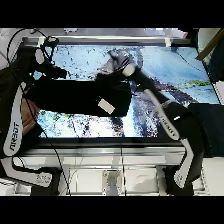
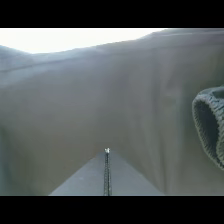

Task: Fold the clothes and pants, and hang the long-sleeved shirts on hangers.

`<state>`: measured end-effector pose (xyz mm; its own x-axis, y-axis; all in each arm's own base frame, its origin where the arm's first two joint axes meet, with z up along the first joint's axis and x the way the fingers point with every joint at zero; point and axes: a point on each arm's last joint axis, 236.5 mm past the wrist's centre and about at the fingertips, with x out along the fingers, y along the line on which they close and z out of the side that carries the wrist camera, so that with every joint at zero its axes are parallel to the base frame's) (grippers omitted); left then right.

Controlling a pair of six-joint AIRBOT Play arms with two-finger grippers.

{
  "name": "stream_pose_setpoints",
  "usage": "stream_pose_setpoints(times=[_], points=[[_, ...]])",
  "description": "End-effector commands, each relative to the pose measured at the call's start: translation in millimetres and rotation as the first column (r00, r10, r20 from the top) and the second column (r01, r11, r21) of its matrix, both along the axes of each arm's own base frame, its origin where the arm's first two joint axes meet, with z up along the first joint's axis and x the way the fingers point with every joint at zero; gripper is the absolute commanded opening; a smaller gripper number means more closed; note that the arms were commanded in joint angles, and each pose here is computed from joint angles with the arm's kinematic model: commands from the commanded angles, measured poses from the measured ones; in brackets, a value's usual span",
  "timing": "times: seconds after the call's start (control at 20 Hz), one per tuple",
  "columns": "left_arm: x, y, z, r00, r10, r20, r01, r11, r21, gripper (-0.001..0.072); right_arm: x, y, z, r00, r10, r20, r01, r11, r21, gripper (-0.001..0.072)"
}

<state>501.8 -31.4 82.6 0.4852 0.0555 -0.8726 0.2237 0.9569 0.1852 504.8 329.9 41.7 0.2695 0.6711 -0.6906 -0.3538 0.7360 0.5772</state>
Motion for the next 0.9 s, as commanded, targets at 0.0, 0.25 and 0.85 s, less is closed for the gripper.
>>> stream_pose_setpoints(times=[0.0,0.25,0.85], points=[[-2.8,1.9,-0.3,1.000,0.004,-0.010,-0.004,1.000,0.003,0.0006,-10.4,-139.8,28.3,0.998,-0.020,-0.065,0.006,0.979,-0.205,0.0468],[-2.9,0.6,-0.4,1.000,0.004,-0.011,-0.004,1.000,-0.002,0.0006,-26.3,-225.3,5.7,0.956,-0.184,-0.227,0.140,0.971,-0.196,0.0584],[-3.9,-4.3,-1.1,1.000,0.001,-0.016,-0.002,1.000,-0.022,0.0006,-25.7,-124.2,-148.8,0.812,-0.246,-0.529,0.363,0.923,0.127,0.0688]])
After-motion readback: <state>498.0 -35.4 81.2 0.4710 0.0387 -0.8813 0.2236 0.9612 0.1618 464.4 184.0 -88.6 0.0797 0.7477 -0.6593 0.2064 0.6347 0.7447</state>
